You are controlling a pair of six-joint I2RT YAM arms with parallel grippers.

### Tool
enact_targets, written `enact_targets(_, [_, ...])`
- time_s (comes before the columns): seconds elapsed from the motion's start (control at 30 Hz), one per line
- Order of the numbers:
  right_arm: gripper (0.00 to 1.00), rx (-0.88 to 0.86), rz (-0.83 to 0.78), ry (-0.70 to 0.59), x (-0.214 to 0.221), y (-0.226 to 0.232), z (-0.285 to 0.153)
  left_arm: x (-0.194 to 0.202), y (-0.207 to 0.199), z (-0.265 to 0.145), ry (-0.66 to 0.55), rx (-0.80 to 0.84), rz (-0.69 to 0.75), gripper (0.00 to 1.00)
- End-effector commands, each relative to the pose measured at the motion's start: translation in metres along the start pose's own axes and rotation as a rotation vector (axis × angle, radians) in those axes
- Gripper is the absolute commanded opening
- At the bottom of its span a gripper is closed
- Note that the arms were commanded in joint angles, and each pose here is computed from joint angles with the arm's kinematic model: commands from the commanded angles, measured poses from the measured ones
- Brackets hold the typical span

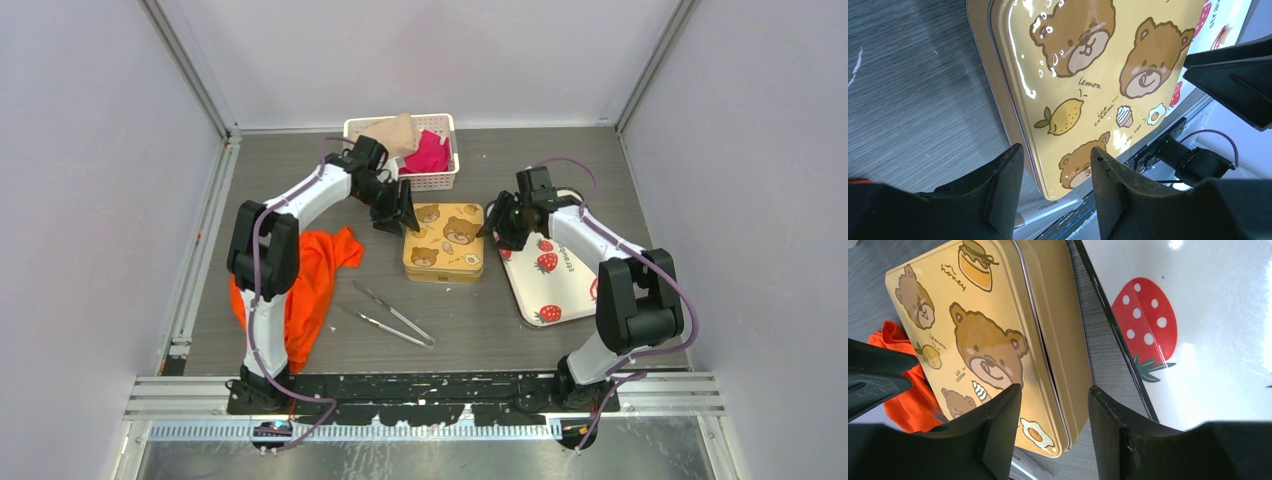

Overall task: Pack the chocolate
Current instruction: Close the box lid on the packing box.

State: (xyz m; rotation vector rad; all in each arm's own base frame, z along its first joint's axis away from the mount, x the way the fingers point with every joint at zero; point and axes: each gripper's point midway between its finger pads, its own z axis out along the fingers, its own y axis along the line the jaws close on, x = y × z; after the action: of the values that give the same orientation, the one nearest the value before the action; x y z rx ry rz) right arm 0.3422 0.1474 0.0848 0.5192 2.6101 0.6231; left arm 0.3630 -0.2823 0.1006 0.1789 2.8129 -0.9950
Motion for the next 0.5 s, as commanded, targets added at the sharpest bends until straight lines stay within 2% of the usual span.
enact_targets(0.0, [0.58,-0.048,0.008,-0.028,-0.007,0.012,-0.004,-0.001,-0.009,0.003,0.005,0.052,0.009,0.52])
enact_targets(0.47, [0.60,-0.107,0.029,-0.011,-0.008,0.024,0.001,0.005,-0.024,0.010,0.040,0.125,0.016,0.49])
